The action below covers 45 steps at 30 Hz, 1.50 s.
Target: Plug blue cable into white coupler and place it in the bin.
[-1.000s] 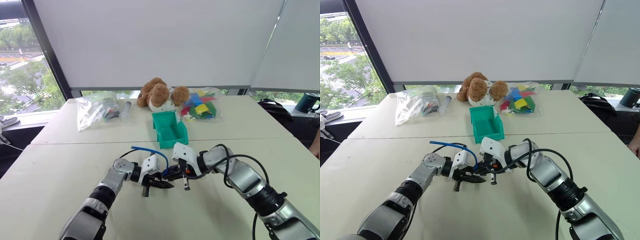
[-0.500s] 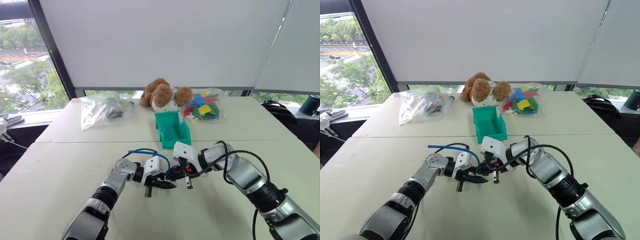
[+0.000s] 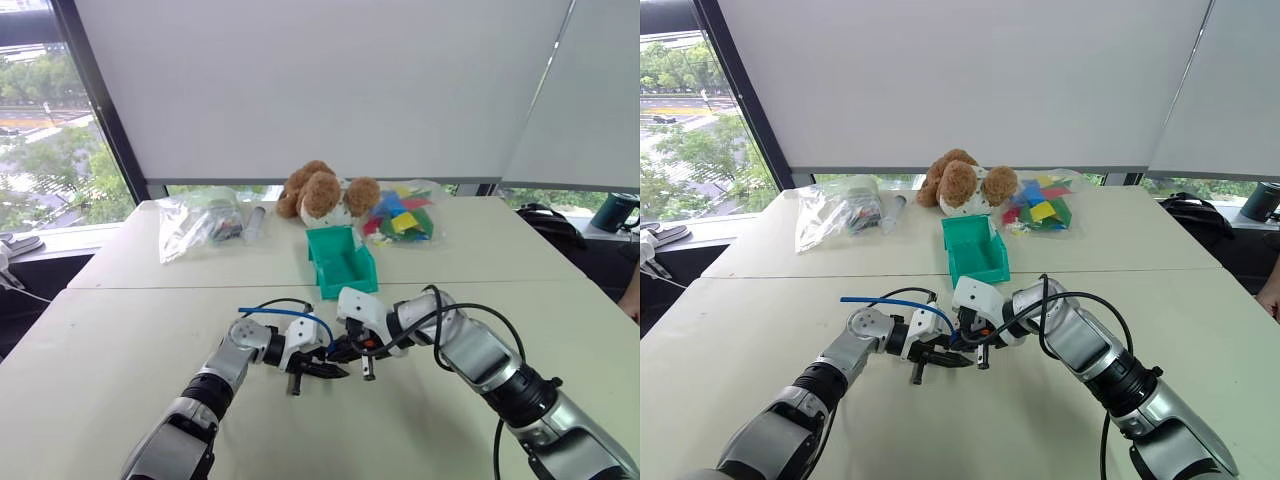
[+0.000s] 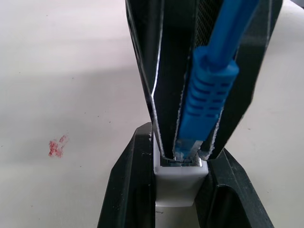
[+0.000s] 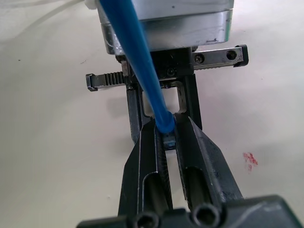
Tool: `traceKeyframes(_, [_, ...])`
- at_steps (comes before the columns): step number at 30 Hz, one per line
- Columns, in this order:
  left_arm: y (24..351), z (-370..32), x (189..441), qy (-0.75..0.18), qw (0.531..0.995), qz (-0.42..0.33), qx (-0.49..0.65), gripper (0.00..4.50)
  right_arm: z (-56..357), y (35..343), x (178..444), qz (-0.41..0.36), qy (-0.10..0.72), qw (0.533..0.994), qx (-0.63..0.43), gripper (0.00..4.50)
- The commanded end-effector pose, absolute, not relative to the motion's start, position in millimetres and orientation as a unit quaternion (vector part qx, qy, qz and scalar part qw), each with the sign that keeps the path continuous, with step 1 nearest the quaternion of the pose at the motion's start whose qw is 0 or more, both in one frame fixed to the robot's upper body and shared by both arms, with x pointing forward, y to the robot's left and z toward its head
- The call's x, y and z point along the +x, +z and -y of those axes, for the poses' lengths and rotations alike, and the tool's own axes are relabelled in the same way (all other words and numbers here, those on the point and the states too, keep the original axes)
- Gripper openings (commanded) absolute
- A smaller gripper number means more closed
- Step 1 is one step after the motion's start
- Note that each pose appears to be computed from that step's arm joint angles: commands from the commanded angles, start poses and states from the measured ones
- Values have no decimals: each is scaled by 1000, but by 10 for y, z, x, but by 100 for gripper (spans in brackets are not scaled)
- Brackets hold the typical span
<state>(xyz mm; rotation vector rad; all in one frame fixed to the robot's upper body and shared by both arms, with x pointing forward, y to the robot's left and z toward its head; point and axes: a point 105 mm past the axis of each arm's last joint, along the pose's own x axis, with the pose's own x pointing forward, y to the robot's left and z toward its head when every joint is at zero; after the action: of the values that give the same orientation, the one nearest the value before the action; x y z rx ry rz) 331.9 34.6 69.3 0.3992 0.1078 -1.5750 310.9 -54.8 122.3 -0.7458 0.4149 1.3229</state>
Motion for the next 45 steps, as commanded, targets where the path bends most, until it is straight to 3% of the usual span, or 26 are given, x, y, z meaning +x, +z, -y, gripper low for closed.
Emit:
traceKeyframes(1, [767,-316,3344,-699,692,-33,179,42,527,748,2904,-270,624,667,-303,0])
traceKeyframes(17, [751,-312,3312,-700,692,-30,176,42,574,305,2844,-352,622,646,-269,0])
traceKeyframes(33, [723,-423,3290,-684,707,-26,177,42,579,74,2810,-386,624,625,-265,0])
traceKeyframes(40, [726,-397,3298,-684,707,-25,176,42,559,204,2887,-368,623,641,-257,0])
traceKeyframes(45, [729,-382,3300,-685,707,-27,174,42,605,96,2846,-382,622,626,-273,0])
